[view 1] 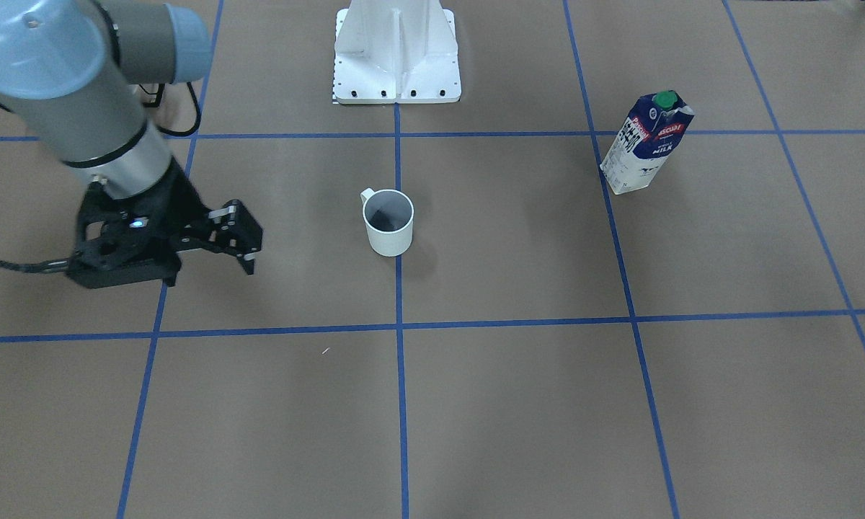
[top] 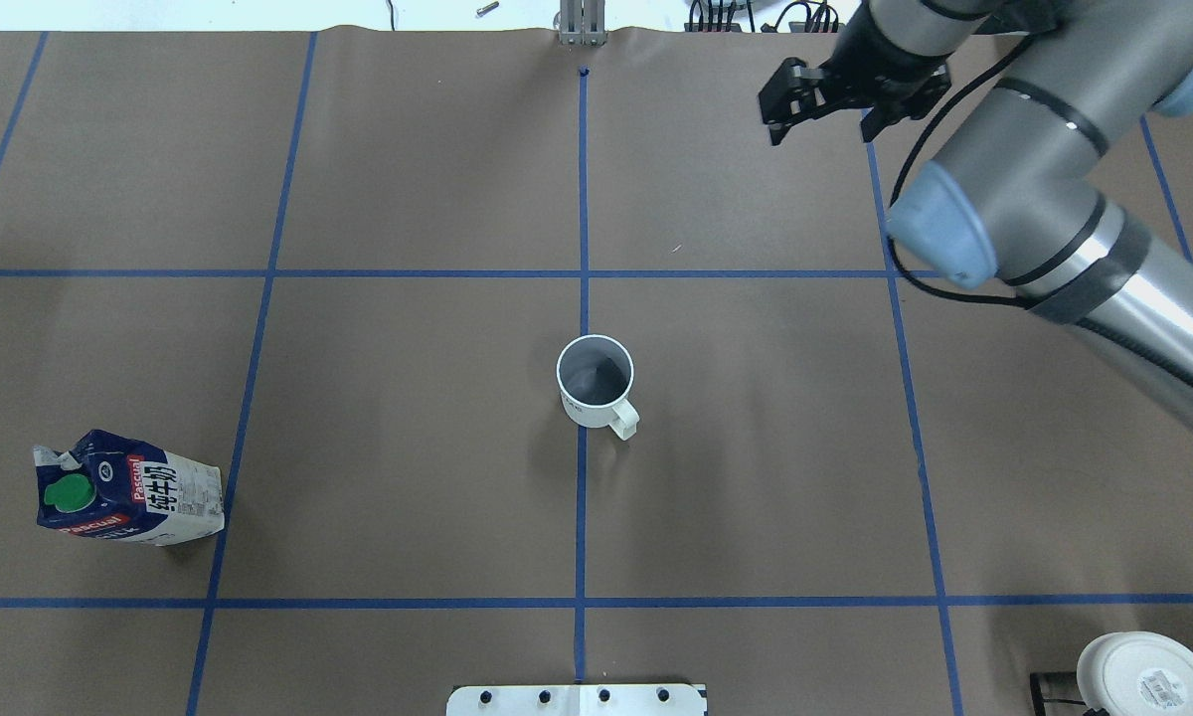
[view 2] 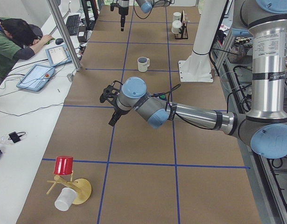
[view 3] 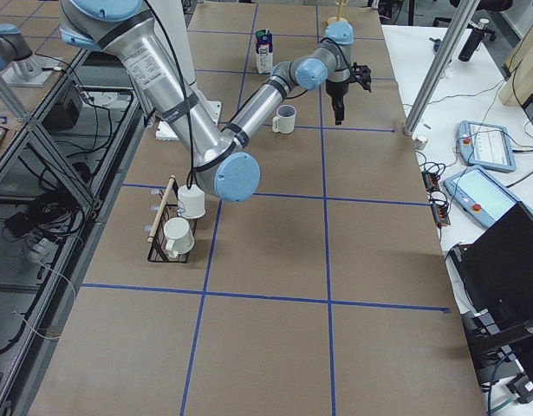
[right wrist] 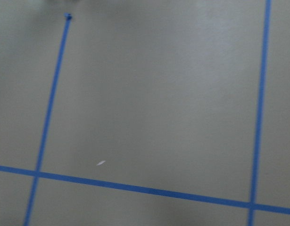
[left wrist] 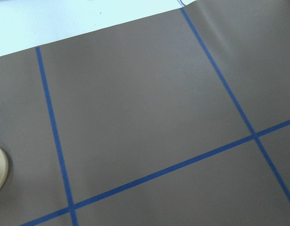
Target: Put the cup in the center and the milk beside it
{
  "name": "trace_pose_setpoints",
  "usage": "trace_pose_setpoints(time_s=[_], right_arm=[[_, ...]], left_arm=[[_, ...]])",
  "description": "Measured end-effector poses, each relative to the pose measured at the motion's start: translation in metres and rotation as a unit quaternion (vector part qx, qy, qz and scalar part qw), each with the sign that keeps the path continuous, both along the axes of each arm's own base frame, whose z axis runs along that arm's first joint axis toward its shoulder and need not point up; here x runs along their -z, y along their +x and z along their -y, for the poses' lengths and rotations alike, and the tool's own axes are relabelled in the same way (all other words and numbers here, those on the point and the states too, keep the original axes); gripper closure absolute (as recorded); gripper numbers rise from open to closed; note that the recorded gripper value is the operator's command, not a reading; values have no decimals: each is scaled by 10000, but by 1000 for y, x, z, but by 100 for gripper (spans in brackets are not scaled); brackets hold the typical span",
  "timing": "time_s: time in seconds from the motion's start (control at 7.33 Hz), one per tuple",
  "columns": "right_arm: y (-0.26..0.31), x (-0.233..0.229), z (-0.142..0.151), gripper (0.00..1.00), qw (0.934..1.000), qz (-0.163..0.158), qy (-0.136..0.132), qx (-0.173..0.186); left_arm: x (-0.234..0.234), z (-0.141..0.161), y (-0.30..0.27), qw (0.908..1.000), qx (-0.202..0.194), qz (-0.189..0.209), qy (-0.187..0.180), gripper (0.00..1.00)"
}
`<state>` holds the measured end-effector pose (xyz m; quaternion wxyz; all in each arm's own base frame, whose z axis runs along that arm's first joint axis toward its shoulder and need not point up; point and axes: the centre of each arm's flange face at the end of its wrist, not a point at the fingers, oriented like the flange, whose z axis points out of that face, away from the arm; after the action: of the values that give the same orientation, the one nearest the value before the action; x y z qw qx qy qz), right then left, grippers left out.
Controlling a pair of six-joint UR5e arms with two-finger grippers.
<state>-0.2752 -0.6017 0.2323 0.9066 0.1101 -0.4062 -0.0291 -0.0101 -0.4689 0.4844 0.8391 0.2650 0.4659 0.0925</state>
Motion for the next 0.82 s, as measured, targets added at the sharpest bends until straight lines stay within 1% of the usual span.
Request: trace_pose_setpoints(time_s=[0.14,0.27,0.41,0.55,0.68,0.82], right_arm=[[61,-51,15,0,9994,-173,199,238],[128,-108,19,0,9983,-304,297,409],[193,-171,9,0,9971,-470,315,516],[246,-229,-11,0,9961,-612,256,588],[286,-279,-37,0,9953,-711,142,634],[315,-322,-67,0,9948,-778,-29,658]], left_arm=[[15,-5,7,9997,-96,-224,-36,0],[32,-10,20,9991,-152,-365,-123,0],[51,-15,43,9980,-170,-501,-353,0],[71,-23,71,9956,-175,-626,-678,1],[86,-31,92,9927,-179,-681,-981,1],[96,-37,105,9908,-158,-618,-1193,1]])
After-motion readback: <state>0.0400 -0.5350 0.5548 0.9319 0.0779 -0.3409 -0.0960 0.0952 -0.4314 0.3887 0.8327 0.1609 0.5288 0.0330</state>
